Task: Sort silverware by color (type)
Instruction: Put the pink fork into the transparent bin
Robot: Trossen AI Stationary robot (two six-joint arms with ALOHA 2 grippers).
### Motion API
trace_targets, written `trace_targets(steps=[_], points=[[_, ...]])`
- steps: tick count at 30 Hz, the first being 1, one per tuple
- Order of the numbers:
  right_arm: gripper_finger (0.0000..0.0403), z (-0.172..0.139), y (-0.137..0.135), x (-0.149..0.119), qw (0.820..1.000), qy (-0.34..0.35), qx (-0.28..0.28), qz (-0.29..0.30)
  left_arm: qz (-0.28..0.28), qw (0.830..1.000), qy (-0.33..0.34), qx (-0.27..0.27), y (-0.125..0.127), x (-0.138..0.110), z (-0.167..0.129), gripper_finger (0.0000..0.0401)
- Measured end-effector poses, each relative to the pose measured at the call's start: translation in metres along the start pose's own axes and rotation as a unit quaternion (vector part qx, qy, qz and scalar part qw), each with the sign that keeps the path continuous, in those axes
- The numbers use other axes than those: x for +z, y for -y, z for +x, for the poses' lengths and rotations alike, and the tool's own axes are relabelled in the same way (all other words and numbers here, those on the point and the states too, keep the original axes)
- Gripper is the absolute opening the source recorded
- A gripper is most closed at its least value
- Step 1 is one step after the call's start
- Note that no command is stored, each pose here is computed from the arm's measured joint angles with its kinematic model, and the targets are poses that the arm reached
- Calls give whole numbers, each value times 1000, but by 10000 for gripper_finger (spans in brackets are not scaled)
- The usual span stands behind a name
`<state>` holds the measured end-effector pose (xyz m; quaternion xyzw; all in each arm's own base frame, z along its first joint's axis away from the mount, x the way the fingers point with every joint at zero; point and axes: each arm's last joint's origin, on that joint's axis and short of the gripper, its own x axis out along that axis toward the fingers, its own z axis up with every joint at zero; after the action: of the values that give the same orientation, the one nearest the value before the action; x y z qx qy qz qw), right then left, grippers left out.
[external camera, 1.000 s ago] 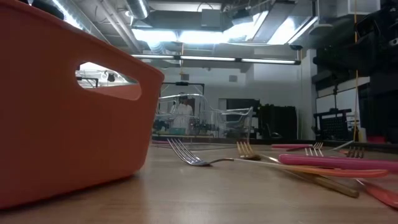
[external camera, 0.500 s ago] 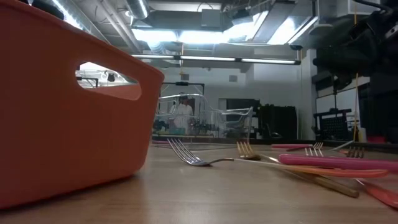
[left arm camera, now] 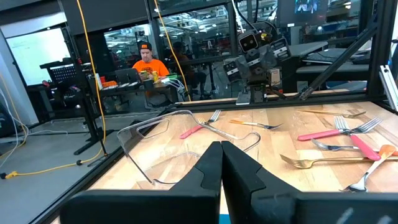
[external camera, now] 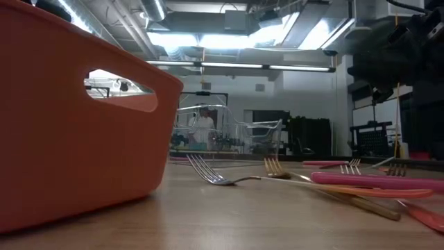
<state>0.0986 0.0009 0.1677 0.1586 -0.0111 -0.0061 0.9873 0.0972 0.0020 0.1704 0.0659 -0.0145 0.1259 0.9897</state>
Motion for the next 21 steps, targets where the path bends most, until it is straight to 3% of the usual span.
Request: trace_targets(steps=[10, 21], points=[[248, 0, 0, 1, 1000, 7, 2, 0, 0, 1000, 0, 0, 0, 0, 0, 0], [262, 0, -1, 2, 1000, 8, 3, 0, 0, 1000, 0, 0, 0, 0, 0, 0]])
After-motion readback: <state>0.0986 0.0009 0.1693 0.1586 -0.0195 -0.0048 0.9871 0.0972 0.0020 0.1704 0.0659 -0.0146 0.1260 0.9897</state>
